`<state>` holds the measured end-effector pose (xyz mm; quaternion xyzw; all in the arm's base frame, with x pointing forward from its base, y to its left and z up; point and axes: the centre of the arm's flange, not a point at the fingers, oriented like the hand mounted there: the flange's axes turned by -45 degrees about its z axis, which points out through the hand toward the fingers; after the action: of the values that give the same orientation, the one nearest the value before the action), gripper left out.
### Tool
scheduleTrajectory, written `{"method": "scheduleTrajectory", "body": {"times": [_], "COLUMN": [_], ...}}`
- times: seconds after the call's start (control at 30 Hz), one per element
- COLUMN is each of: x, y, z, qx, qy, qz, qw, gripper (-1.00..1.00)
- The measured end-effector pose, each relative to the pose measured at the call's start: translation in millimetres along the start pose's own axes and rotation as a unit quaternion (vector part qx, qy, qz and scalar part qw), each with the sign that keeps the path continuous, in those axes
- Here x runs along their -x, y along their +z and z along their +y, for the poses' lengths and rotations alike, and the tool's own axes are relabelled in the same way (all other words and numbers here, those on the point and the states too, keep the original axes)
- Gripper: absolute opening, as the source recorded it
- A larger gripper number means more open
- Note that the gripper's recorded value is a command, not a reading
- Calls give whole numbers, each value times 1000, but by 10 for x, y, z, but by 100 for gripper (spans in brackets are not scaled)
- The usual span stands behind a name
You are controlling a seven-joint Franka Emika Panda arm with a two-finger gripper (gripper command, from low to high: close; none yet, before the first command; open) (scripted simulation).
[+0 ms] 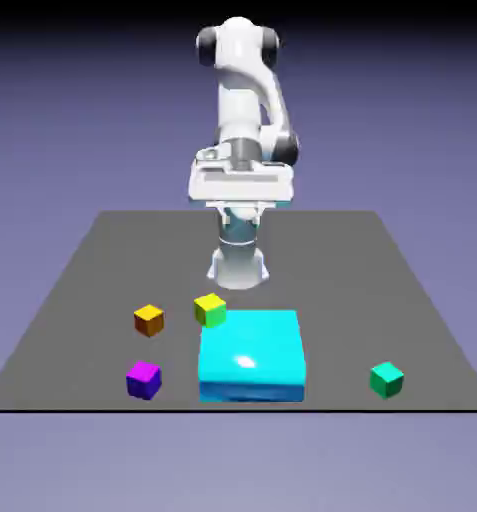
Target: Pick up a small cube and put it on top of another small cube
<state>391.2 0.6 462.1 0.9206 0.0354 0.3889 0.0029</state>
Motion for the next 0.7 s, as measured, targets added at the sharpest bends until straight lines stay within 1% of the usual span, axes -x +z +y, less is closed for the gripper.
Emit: {"method": "scheduleTrajectory", "body": {"times": [0.37, 0.7], "x": [-232, -244], "y": [19, 296], "z": [462, 932], "qx": [-58, -106], "qy": [-67, -129], "qz": [3, -9], "qw": [996, 986], "gripper": [0, 0]}}
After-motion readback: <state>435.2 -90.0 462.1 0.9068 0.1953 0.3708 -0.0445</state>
